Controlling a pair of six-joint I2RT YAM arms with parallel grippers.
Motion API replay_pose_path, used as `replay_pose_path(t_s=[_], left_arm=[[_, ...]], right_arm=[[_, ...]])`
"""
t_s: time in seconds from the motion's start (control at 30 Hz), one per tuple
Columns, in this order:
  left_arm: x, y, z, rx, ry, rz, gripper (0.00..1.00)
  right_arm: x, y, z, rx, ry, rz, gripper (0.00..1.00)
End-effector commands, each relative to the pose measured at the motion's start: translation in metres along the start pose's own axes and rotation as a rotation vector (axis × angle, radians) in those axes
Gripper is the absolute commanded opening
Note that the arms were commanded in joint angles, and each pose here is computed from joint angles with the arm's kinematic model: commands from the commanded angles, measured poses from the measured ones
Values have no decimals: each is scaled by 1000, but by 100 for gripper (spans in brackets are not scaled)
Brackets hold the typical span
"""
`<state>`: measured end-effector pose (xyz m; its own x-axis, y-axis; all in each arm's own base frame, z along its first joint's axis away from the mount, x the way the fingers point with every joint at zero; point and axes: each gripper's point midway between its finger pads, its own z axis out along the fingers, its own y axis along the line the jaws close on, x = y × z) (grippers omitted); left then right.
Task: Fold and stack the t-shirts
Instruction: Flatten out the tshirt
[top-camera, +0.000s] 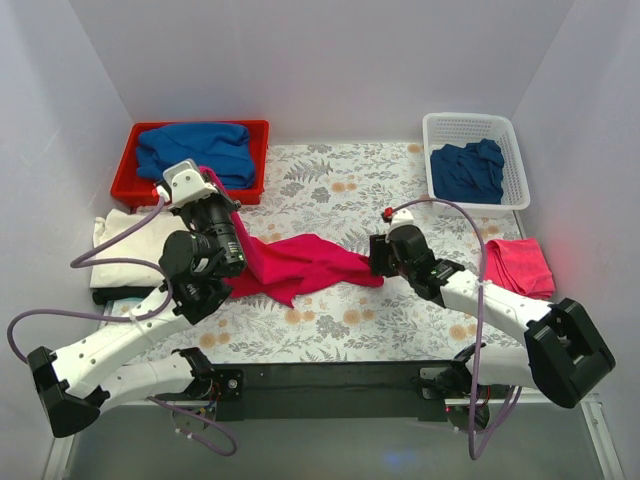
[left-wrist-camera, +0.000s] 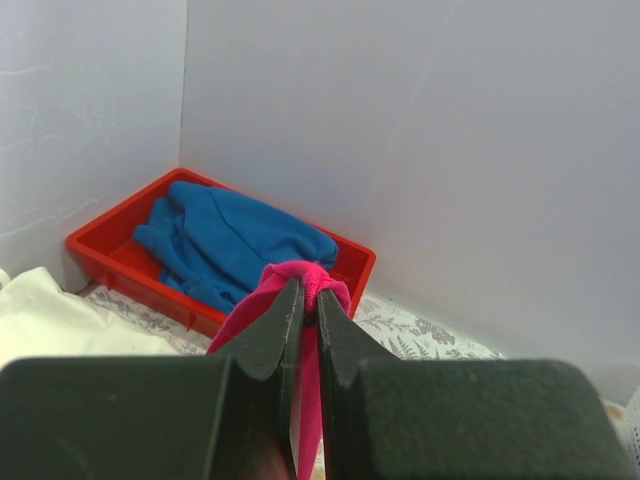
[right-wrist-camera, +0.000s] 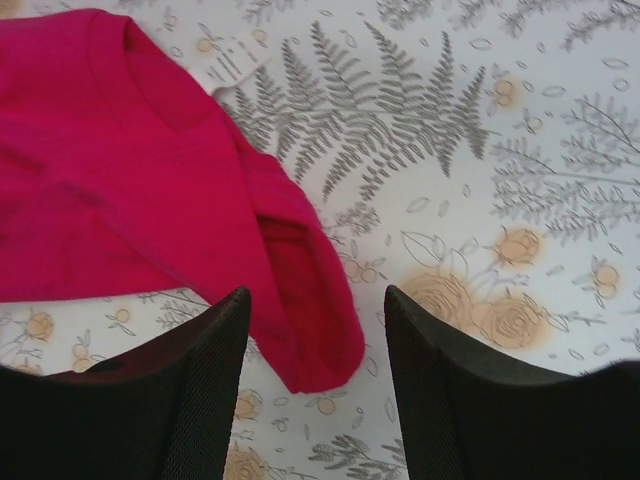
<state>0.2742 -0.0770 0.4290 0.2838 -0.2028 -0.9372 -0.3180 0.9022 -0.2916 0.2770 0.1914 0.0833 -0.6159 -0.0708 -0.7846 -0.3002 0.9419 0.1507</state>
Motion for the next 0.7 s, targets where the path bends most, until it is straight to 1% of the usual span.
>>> replay_pose_path(t_s=[0.0, 0.17, 0.27, 0.43, 0.5, 0.57, 0.6, 0.63, 0.67], left_arm=[[2, 11, -2, -27, 22, -37, 0], [8, 13, -4, -30, 45, -27, 0], [10, 14, -5, -31, 54, -32, 0], [6, 17, -6, -30, 54, -39, 0], [6, 19, -6, -30, 53, -41, 0], [5, 19, -6, -30, 53, -45, 0], [6, 19, -6, -28, 54, -44, 0], [6, 20, -7, -30, 54, -47, 0], [7, 20, -7, -28, 54, -47, 0]], right_arm=[[-52, 47, 2, -175, -120, -31, 61], [-38, 72, 23, -258, -37, -66, 57], [-31, 79, 35, -267, 0, -71, 56], [-13, 80, 45, -259, 60, -57, 56], [-4, 78, 46, -251, 90, -56, 54], [5, 75, 47, -234, 120, -55, 49], [9, 73, 49, -224, 135, -56, 41], [13, 71, 49, -213, 151, -55, 30], [16, 70, 48, -210, 158, -52, 25]])
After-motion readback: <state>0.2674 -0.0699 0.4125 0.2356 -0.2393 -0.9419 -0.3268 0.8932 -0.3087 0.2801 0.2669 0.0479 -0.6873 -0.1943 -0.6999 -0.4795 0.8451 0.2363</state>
